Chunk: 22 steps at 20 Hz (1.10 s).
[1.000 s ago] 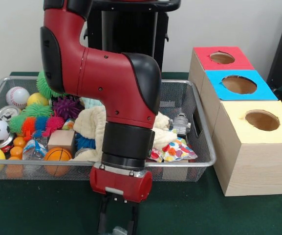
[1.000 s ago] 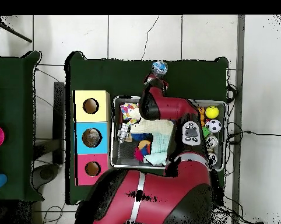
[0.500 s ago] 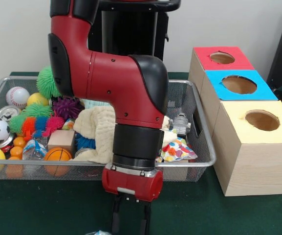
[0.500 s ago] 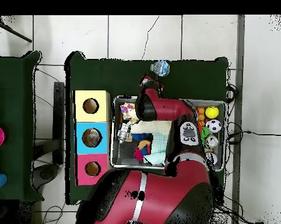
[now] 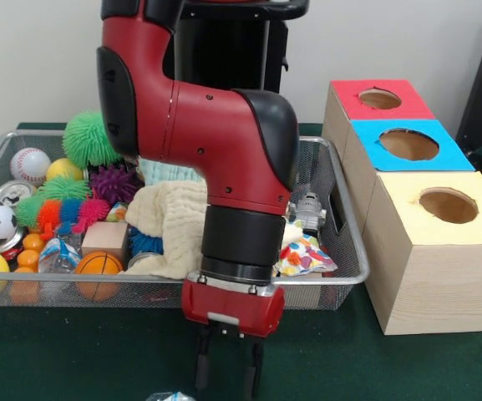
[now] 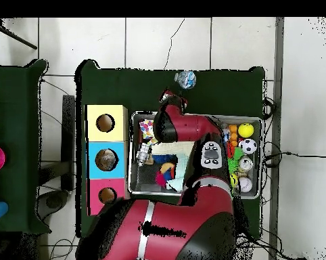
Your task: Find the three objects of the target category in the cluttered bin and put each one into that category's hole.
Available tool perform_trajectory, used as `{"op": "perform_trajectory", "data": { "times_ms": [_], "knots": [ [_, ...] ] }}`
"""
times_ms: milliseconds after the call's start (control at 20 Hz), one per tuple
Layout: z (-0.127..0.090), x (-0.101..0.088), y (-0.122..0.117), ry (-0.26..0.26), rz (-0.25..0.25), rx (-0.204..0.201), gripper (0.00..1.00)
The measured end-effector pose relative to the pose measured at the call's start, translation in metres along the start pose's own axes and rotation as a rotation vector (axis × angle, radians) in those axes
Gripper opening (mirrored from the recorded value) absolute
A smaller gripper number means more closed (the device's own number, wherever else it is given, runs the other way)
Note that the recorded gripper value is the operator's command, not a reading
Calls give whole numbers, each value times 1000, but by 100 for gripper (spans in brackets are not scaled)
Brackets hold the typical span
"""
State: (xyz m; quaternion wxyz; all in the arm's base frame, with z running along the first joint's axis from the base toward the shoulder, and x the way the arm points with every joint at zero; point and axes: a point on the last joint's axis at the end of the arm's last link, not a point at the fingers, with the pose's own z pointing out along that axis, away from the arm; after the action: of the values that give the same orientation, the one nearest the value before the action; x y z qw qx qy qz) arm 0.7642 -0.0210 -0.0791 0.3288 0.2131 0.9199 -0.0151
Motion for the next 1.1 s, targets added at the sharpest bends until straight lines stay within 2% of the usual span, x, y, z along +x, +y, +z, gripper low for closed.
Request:
{"op": "perform_trajectory", "data": {
  "times_ms": [200, 600, 1100],
  "knots": [
    [-1, -3, -12, -12, -37, 35, 100],
    [-2, -12, -38, -26, -58, 86, 100],
    [0, -16, -46, -33, -35, 83, 100]
  ]
}}
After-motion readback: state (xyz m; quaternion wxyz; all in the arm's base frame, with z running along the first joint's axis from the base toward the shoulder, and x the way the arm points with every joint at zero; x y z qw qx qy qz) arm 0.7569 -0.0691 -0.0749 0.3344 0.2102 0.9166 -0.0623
